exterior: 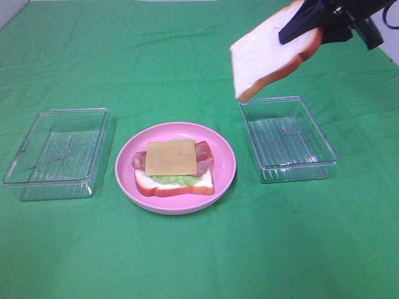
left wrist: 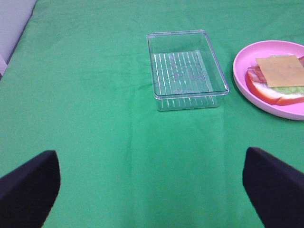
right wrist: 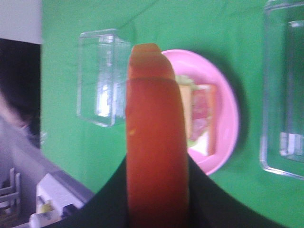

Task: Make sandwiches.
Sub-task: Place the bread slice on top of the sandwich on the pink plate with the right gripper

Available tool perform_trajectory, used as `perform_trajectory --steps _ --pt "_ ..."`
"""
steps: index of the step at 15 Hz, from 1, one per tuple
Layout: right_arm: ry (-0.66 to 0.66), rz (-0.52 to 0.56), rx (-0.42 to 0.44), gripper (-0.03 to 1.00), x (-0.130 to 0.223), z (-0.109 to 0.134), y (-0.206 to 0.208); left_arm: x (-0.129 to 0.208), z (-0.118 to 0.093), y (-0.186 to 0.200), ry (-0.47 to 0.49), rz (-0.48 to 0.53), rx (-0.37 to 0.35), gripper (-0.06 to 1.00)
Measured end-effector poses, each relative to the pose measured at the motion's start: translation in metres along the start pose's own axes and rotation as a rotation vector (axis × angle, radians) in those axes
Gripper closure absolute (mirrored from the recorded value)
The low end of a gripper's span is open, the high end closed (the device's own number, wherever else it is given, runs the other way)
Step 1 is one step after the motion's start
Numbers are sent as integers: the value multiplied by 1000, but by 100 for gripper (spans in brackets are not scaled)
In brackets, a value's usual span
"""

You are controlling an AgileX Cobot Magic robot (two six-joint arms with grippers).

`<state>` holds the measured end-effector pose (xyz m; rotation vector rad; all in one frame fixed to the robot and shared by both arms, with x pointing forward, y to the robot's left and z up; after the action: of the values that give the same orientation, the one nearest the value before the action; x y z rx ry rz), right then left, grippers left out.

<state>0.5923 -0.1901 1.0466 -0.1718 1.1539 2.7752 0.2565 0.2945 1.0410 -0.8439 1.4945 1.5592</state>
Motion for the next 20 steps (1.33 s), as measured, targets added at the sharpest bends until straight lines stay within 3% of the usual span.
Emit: perform_trajectory --steps 3,6,9,13,20 --pt "-1 -11 -228 73 22 1 -33 0 0 0 0 0 0 -3" --pt "30 -19 -243 73 29 13 -56 0 0 0 0 0 0 -3" --pt "13 45 -242 73 39 22 -103 0 0 0 0 0 0 -3" --pt "-69 135 -256 73 43 4 -166 0 0 0 0 0 0 -3" --pt "-119 151 -220 73 34 -20 -197 0 0 0 0 0 0 -3"
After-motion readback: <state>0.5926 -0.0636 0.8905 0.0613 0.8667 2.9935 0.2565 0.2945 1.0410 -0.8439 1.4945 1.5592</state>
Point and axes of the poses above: a point on each arm's last joint axis where the gripper is mounted, y pointing back along that axis away from the gripper, z along the wrist's bending axis when the last joint is at zero, x = y × z, the point moved 3 cm from there along -y, pointing out along that axis toward the gripper, and after that the axes turned 7 degrees about -y, right-handed, at the moved point
